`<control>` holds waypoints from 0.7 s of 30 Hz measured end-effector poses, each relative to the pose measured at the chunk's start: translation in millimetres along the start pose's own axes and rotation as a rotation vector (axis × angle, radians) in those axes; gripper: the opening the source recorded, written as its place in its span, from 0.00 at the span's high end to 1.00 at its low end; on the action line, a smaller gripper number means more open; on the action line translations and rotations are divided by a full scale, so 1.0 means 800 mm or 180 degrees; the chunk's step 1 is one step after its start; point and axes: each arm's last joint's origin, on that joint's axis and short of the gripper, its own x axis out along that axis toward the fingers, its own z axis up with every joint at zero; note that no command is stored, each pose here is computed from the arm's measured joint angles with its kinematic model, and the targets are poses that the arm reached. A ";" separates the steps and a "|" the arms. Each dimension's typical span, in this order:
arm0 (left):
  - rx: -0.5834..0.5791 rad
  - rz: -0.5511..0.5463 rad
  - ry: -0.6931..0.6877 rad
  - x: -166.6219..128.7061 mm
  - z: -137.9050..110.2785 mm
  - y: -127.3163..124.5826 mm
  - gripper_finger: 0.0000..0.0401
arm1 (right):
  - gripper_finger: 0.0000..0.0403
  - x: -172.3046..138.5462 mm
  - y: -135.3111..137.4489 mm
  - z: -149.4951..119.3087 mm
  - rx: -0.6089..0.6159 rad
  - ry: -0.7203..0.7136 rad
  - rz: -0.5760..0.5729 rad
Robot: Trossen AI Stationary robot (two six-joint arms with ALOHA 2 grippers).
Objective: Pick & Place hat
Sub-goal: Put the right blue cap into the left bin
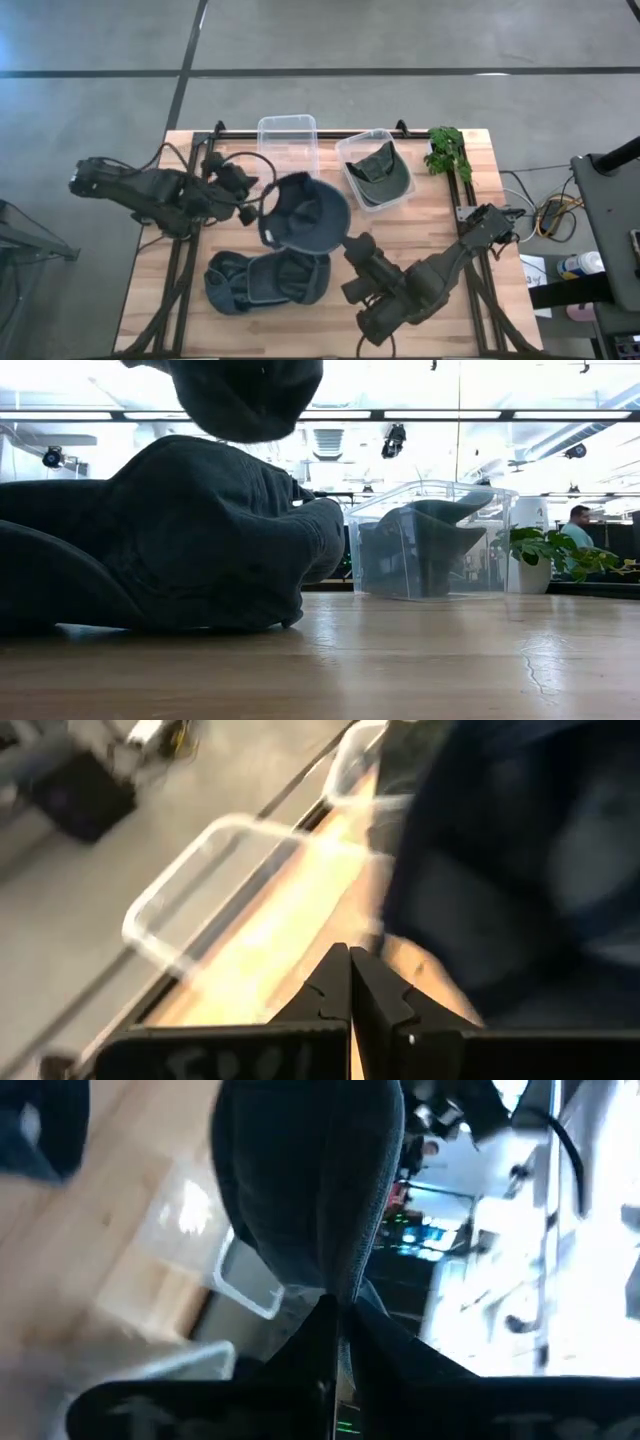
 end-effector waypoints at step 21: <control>-0.1325 -0.0383 -0.0725 -0.051 -0.007 0.065 1.00 | 0.97 -0.023 -0.118 -0.059 0.2222 -0.0759 0.0148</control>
